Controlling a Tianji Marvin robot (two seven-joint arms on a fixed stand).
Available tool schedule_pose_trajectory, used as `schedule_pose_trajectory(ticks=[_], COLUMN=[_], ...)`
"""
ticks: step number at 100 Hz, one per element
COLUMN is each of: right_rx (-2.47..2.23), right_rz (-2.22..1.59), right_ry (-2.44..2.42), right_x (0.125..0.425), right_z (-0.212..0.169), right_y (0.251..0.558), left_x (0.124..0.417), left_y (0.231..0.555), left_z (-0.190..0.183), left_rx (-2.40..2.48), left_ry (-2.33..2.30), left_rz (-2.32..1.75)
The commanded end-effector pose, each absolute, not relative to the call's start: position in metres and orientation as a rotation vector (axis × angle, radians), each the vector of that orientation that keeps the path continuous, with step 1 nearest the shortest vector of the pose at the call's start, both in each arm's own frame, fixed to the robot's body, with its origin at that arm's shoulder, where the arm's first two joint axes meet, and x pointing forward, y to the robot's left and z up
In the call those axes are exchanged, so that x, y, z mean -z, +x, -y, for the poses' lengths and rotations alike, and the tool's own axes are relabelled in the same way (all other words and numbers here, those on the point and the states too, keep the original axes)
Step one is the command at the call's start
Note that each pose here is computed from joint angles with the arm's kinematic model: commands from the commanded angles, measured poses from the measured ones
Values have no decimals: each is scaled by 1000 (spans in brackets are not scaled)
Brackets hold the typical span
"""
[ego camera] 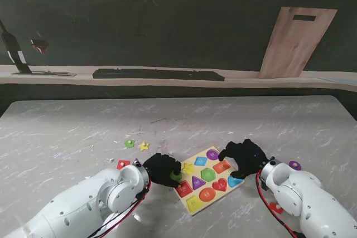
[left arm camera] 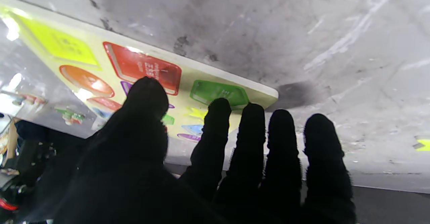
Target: Fit puzzle pieces into a puzzle board
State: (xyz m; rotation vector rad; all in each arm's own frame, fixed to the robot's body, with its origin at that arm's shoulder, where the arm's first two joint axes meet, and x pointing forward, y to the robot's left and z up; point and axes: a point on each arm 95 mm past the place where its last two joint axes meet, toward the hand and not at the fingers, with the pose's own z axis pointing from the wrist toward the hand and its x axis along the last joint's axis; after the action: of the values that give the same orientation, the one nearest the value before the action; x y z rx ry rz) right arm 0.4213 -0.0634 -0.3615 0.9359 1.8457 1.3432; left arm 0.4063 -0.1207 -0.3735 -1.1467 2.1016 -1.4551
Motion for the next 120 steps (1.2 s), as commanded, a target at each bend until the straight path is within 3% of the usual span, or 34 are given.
schedule_pose_trajectory(ticks=[1,41,120], right_rx=[-1320,-1267,-1458], right_rz=[-1868,-1994,-2113], right_ry=[935,866,1124], right_x=[367,386,396], right_z=[68,57,17], right_y=[420,423,398], left_x=[375,388,385], left_y=[409,416,429], left_z=[118,105,82], left_rx=[1408,1202,939], left_ry=[-1111,-971,-966], left_rz=[-2144,-2242,-2240])
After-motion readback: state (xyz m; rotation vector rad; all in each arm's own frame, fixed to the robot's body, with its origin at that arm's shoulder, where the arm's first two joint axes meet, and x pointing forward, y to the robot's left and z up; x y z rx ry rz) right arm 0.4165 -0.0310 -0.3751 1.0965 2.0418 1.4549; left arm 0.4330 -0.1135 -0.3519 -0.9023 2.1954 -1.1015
